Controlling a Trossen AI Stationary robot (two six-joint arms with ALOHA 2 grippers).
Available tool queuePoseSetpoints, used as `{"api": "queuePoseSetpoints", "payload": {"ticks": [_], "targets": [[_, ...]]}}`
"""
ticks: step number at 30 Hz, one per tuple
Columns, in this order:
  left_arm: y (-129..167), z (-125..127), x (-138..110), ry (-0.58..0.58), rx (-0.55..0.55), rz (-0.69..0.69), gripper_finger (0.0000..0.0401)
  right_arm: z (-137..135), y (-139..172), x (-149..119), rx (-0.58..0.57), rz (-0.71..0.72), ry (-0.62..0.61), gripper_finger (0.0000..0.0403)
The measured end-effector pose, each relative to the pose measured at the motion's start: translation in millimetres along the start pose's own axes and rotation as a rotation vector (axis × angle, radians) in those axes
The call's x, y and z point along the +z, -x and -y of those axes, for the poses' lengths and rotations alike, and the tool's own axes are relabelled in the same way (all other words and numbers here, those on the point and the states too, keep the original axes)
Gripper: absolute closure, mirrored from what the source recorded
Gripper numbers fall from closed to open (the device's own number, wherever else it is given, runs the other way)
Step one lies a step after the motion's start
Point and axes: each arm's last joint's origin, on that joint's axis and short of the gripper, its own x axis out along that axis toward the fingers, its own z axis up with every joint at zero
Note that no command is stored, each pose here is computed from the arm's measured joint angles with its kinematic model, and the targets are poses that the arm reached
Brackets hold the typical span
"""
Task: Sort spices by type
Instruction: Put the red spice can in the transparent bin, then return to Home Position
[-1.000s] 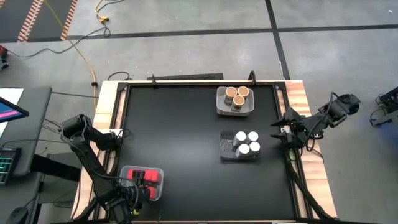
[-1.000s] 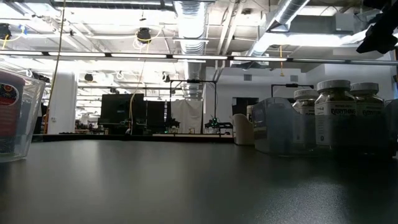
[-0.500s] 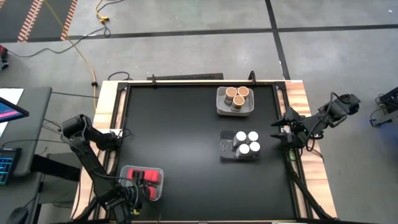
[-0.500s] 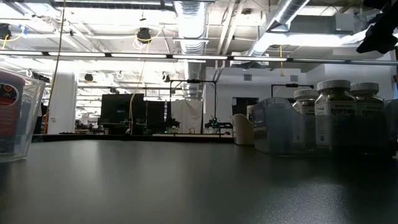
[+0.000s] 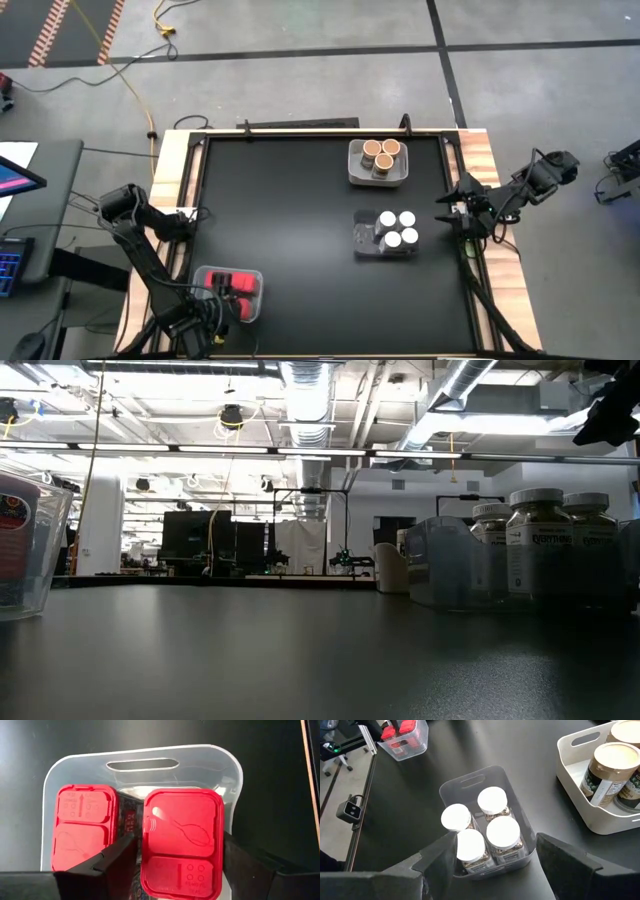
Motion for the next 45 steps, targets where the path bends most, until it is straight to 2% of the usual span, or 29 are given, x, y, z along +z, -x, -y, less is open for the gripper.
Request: {"api": "queuePoseSetpoints", "payload": {"ticks": [10, 26, 30, 34, 38, 43, 45], "targets": [[2.8, -1.2, 0.5, -0.004, -0.011, 0.001, 0.0139, 0.0, 0.0, 0.0, 0.000, 0.000, 0.001, 0.0108], [37.2, -19.9, 7.5, 0.063, -0.110, 0.073, 0.0138, 0.0, 0.1, 0.1, 0.000, 0.000, 0.003, 0.0108], [54.4, -32.2, 11.2, -0.031, -0.152, 0.126, 0.0139, 0.0, 0.0, 0.0, 0.000, 0.000, 0.000, 0.0108], [74.1, -50.5, 21.5, -0.103, -0.198, 0.238, 0.0138, 0.0, 0.0, 0.0, 0.000, 0.000, 0.000, 0.0108], [87.1, -73.9, 30.6, -0.094, -0.086, 0.374, 0.0138, 0.0, 0.0, 0.0, 0.000, 0.000, 0.001, 0.0108], [90.6, -108.2, 46.8, 0.103, 0.119, 0.500, 0.0138, 0.0, 0.1, 0.1, 0.000, 0.000, 0.001, 0.0108], [86.9, -120.8, 54.8, 0.103, 0.220, 0.518, 0.0138, 0.0, 0.0, 0.0, 0.000, 0.000, 0.001, 0.0108]]}}
